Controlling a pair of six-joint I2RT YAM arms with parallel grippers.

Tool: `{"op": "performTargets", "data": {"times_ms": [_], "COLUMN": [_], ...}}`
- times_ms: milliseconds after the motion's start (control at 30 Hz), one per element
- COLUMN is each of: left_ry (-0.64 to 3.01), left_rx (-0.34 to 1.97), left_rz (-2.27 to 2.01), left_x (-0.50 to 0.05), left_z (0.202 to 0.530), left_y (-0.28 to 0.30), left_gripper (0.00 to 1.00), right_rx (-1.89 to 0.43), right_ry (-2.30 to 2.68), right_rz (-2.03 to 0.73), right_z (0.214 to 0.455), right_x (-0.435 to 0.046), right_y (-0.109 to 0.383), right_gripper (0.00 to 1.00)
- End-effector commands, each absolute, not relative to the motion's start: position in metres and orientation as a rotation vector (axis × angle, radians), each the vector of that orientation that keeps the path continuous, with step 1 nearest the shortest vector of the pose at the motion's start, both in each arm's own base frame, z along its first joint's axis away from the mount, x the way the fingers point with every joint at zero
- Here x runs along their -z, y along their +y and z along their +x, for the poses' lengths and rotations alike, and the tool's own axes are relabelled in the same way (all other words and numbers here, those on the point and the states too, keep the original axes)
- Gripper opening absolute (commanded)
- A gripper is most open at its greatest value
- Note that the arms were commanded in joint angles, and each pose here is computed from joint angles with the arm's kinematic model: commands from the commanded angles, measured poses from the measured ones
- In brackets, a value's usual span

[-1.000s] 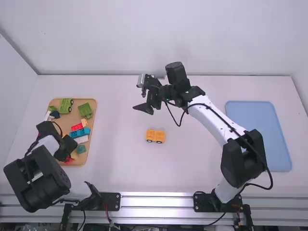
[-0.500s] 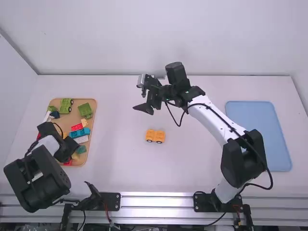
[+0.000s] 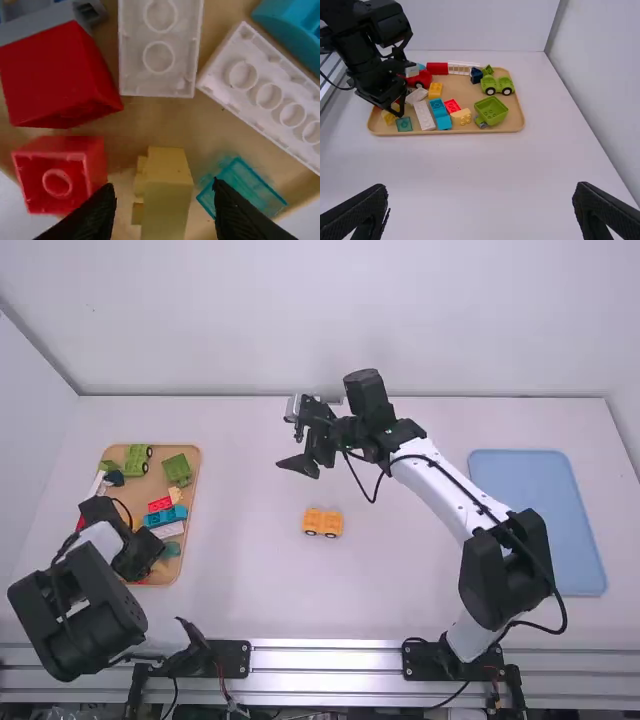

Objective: Assemble lego blocks to make yellow taxi

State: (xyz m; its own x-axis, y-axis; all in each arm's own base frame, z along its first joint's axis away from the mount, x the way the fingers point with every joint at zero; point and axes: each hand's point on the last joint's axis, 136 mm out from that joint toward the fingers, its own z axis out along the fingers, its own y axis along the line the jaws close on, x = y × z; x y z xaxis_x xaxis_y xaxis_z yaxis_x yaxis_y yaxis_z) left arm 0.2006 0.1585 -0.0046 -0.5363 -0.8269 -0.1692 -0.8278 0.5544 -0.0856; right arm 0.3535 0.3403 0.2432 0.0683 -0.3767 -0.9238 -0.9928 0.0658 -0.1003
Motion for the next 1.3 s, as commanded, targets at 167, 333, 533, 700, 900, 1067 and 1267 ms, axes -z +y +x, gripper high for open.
{"op": "performTargets", "data": {"times_ms": [167,333,533,700,900,1067,1267], "left_ry": [2.585,2.565,2.522,2.485,2.491,2.46,2.453], "left_rx": [0.093,0.095,0.168,0.094,0.121,0.123,0.249], "left_rz": [-1.429,-1.452,-1.449,-1.547,-1.554,-1.667,-1.64], "left_x": [0.008,0.008,0.01,0.015,0.015,0.017,0.019], "left_z": [0.203,0.208,0.218,0.209,0.21,0.202,0.21], "left_y": [0.143,0.142,0.133,0.139,0.134,0.131,0.118], "left_gripper": [0.41,0.57,0.36,0.38,0.48,0.55,0.52], "right_rx": [-0.882,-0.89,-0.875,-0.874,-0.876,-0.876,-0.875], "right_ry": [1.435,1.45,1.431,1.43,1.437,1.435,1.432], "right_rz": [-1.458,-1.46,-1.465,-1.464,-1.464,-1.462,-1.461], "right_z": [0.355,0.354,0.355,0.355,0.355,0.355,0.355], "right_x": [-0.25,-0.247,-0.249,-0.249,-0.249,-0.249,-0.25], "right_y": [0.344,0.344,0.344,0.344,0.344,0.344,0.344], "right_gripper": [0.98,0.98,0.99,0.99,0.99,0.98,0.98]}}
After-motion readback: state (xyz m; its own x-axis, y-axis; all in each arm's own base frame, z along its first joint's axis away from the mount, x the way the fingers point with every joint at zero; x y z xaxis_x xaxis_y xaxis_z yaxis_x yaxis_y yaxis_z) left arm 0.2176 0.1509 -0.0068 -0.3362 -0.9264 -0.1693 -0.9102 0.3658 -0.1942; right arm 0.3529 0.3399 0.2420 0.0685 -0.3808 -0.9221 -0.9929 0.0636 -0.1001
